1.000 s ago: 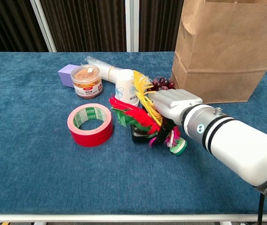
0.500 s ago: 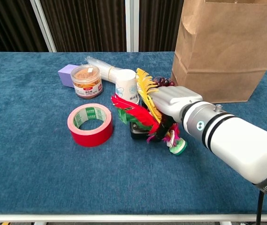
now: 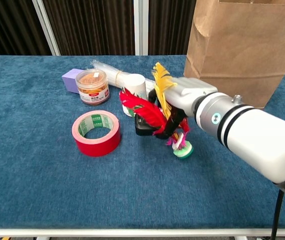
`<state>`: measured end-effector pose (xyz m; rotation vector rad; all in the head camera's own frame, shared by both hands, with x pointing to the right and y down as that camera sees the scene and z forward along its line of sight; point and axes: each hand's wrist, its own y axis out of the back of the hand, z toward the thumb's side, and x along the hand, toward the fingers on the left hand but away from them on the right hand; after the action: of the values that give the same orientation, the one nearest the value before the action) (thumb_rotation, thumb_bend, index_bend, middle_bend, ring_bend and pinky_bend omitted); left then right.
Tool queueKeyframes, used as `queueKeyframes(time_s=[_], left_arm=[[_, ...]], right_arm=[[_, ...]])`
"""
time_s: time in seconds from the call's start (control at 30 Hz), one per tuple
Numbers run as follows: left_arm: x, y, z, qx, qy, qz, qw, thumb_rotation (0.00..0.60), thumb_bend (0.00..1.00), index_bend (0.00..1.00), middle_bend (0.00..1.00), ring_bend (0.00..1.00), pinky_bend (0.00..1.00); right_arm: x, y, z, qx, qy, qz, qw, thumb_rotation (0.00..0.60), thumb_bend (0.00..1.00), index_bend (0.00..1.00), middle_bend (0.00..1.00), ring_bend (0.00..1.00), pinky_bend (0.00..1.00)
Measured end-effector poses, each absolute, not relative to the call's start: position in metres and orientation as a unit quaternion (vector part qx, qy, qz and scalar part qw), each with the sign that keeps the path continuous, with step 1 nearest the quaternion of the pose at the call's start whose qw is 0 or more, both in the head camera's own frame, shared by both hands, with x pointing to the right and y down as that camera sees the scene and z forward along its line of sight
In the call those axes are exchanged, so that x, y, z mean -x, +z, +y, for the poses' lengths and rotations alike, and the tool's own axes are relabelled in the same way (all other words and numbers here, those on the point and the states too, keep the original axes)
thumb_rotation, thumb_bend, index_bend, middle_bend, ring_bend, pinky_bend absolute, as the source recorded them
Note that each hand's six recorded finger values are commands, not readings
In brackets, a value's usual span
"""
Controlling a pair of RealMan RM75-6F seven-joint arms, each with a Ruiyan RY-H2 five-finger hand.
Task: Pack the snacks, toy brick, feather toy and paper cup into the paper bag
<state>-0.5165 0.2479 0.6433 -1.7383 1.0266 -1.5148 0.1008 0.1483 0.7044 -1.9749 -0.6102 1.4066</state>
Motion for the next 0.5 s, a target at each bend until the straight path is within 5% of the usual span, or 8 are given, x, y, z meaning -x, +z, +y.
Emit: queueKeyframes(time_s=[0.5], left_arm=[[0.512, 0.642, 0.246, 0.660, -0.568, 0.386, 0.306, 0.600, 0.27, 0.14, 0.09, 0.02, 0.17]], right_arm=[[-0.078, 0.641, 0.118, 0.747, 0.497, -0.266, 0.353, 0.600, 0.43, 0.81, 0.71, 0.61, 0.77]])
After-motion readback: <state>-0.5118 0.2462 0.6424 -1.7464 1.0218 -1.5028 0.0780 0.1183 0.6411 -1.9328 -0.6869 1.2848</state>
